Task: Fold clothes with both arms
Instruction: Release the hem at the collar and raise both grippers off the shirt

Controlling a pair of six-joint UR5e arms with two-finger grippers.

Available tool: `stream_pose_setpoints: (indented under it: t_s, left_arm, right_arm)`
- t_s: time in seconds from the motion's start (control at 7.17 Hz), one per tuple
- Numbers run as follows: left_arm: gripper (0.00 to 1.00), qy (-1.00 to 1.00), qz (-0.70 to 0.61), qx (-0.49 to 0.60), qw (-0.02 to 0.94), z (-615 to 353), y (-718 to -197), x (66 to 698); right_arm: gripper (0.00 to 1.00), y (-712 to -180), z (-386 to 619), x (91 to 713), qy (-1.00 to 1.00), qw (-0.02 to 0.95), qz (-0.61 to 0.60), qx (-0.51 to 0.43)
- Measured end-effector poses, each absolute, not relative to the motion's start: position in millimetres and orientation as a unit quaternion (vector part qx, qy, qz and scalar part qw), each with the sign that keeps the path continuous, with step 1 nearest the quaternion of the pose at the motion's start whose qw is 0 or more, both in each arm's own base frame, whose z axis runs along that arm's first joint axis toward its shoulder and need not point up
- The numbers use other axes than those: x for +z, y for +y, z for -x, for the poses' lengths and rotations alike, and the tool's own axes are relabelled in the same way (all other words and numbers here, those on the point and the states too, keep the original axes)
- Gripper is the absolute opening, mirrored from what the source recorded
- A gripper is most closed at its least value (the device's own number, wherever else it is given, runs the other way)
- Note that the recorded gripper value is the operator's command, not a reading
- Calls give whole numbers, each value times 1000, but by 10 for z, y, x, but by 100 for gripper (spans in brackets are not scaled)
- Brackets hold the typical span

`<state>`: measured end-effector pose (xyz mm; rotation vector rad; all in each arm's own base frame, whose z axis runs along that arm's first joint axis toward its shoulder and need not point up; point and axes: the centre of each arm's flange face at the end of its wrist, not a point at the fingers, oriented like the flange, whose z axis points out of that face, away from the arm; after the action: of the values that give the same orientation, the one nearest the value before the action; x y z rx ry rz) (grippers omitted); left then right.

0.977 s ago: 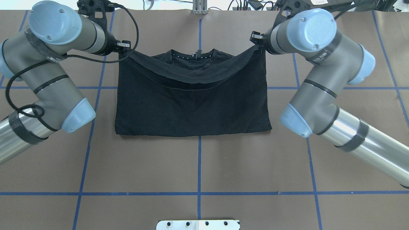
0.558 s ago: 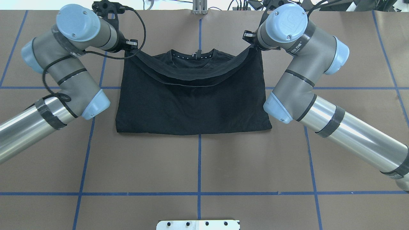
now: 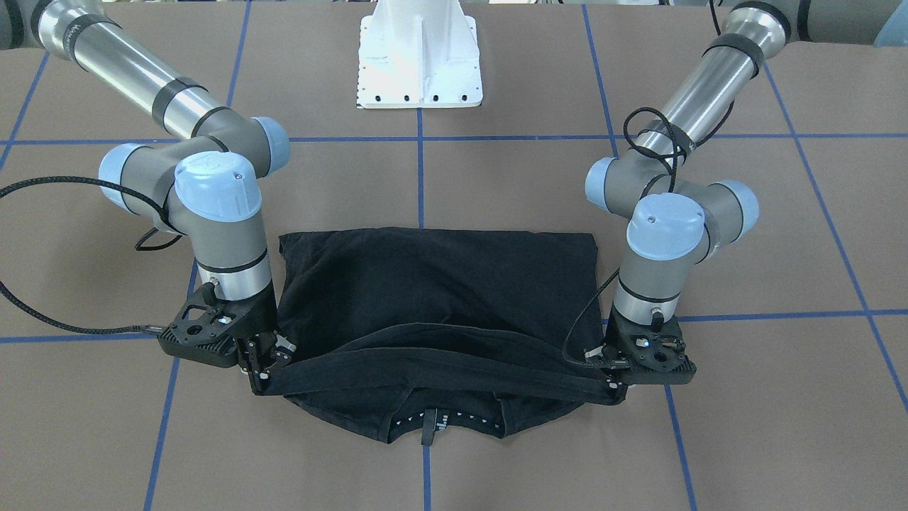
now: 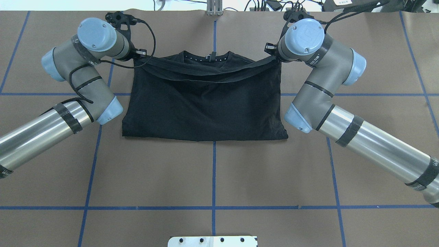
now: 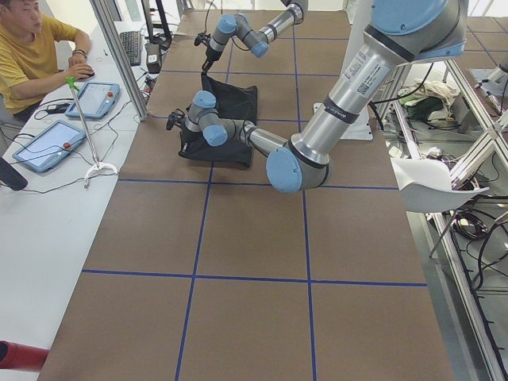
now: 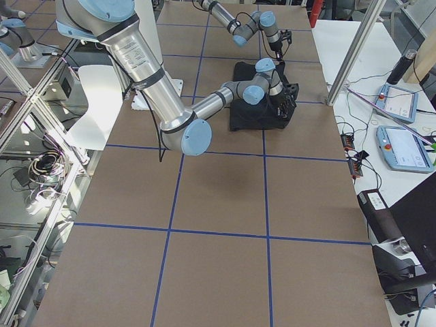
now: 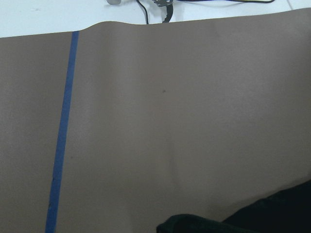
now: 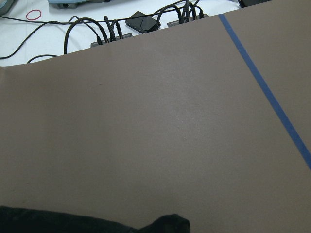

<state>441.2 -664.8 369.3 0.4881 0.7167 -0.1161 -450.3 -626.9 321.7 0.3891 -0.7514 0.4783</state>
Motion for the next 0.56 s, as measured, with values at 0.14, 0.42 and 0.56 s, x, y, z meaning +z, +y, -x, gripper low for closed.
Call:
stream_pose_setpoints:
  t_s: [0.14, 0.42, 0.56]
  left_arm:
    - [0, 347, -237, -55, 906, -4415, -6652, 3705]
    - [0, 348, -246, -44, 904, -4398, -6653, 3699]
    - [0, 350, -253, -37, 901, -4381, -6656, 3687]
  right_arm:
    - [0, -6293, 4528, 3307, -364, 883, -192, 224]
    - [0, -6312, 4517, 3380, -363, 886, -197, 209]
    - [0, -6322, 4491, 3404, -363, 888, -197, 202]
